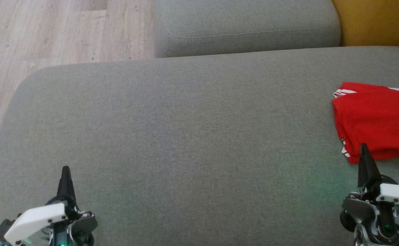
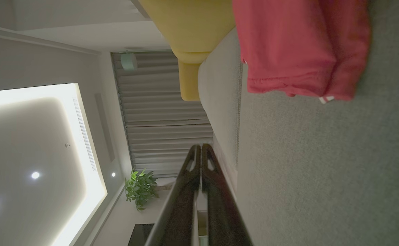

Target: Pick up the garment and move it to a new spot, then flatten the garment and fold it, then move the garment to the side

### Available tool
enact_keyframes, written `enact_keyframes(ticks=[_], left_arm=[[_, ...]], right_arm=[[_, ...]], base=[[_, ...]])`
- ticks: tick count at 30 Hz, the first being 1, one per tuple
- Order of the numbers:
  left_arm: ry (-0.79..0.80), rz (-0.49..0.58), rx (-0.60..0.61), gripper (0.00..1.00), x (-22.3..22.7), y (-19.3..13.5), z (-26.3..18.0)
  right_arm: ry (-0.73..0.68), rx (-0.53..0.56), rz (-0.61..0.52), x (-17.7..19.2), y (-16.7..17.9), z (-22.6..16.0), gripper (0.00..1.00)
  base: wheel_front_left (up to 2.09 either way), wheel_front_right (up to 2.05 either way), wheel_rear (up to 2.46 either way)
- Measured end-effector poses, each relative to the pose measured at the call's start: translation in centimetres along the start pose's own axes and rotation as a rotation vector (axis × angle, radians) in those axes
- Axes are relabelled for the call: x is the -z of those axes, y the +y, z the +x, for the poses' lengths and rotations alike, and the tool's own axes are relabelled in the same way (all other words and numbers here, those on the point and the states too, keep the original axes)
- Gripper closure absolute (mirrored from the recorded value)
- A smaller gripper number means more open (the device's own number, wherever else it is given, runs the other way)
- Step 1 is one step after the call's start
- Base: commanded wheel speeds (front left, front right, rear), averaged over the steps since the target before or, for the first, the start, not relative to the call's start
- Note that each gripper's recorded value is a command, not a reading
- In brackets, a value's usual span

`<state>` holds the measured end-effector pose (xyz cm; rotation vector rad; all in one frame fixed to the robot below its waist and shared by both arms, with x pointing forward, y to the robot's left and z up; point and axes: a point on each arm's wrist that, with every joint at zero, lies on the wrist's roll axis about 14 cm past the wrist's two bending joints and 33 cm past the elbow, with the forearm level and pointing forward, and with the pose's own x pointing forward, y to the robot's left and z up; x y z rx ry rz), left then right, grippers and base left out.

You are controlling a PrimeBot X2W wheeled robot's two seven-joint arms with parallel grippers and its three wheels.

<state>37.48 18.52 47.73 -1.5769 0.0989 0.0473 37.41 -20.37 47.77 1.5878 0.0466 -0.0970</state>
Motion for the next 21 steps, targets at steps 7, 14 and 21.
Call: enact_keyframes(ticks=[7,14,21], left_arm=[[-0.011,-0.002,0.001,1.0,-0.39,-0.02,-0.02],[-0.014,-0.002,0.001,1.0,-0.46,-0.03,-0.03],[-0.011,-0.003,0.001,1.0,-0.44,-0.03,-0.03]], right_arm=[[0.004,0.0,0.0,0.02,0.0,0.0,1.0],[0.004,0.0,0.001,0.0,0.01,-0.01,1.0],[0.003,0.0,0.001,-0.03,0.01,-0.01,1.0]], base=[[0.0,0.0,0.0],[0.0,0.0,0.0],[0.0,0.0,0.0]])
